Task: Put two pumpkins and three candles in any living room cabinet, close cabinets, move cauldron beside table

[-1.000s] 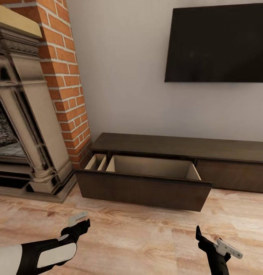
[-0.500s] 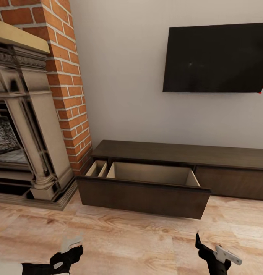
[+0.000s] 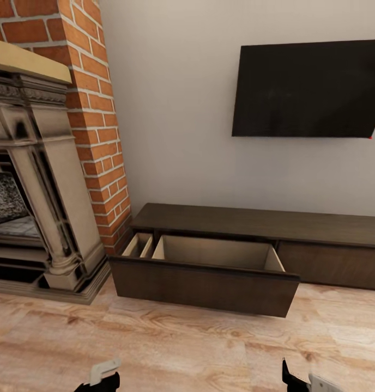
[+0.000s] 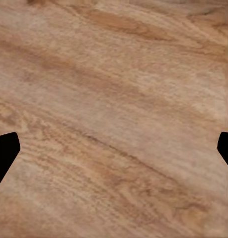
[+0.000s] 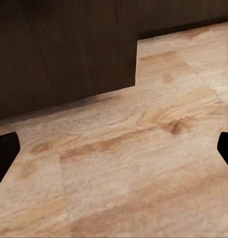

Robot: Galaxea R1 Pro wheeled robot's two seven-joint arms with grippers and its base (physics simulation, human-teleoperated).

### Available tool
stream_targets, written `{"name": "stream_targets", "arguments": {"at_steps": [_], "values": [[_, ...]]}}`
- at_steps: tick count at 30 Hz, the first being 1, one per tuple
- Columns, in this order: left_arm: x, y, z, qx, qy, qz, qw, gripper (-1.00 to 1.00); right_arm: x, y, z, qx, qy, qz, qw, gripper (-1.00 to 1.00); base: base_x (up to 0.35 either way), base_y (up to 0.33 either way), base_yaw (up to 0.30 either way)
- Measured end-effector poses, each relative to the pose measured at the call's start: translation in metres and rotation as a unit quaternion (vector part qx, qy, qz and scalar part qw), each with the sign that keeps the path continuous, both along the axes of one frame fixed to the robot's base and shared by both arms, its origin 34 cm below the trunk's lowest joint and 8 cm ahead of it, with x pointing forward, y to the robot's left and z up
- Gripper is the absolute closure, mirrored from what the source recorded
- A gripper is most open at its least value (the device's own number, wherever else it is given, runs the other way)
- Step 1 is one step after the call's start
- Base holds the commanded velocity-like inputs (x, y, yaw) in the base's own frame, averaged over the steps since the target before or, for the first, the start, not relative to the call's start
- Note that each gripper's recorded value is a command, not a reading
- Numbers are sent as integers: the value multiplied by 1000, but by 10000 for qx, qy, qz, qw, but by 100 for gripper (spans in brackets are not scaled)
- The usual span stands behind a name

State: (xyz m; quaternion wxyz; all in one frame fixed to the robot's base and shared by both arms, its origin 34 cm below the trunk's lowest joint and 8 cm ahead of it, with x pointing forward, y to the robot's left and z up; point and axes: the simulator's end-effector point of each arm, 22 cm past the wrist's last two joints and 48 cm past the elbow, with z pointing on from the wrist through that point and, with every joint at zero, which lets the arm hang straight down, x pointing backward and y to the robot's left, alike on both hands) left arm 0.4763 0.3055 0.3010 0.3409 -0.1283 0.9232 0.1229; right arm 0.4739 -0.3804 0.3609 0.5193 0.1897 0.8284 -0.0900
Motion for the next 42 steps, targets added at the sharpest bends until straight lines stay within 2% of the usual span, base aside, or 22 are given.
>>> {"name": "stream_targets", "arguments": {"at_steps": [3,5,8,14,18,27,34,37,42], "values": [[1,-2,-3,-161,20,-67,9998,-100,-3,-2,-2,-17,126,-7,9999,-100,0,0,0],[-4,1,-7,-280,220,9,9994,-100,-3,-2,-2,-18,205,-21,9998,-100,0,0,0],[-6,3,-6,-335,362,60,9988,-100,-1,-5,-4,-22,327,-53,9994,-100,0,0,0],[-1,0,3,-384,498,47,9980,-100,25,-17,-14,-27,811,-232,9964,-100,0,0,0],[-3,0,7,-391,692,-17,9968,-100,33,-19,-7,-14,889,-284,9956,-100,0,0,0],[-5,-7,22,-442,788,-70,9959,-100,38,-19,12,25,895,-334,9954,-100,0,0,0],[-3,-7,37,-445,749,-61,9962,-100,40,-19,26,45,907,-352,9952,-100,0,0,0],[6,-5,48,-430,483,0,9979,-100,42,-18,32,50,901,-343,9953,-100,0,0,0],[3,-4,58,-422,341,52,9985,-100,48,-18,50,6,724,-348,9968,-100,0,0,0]]}}
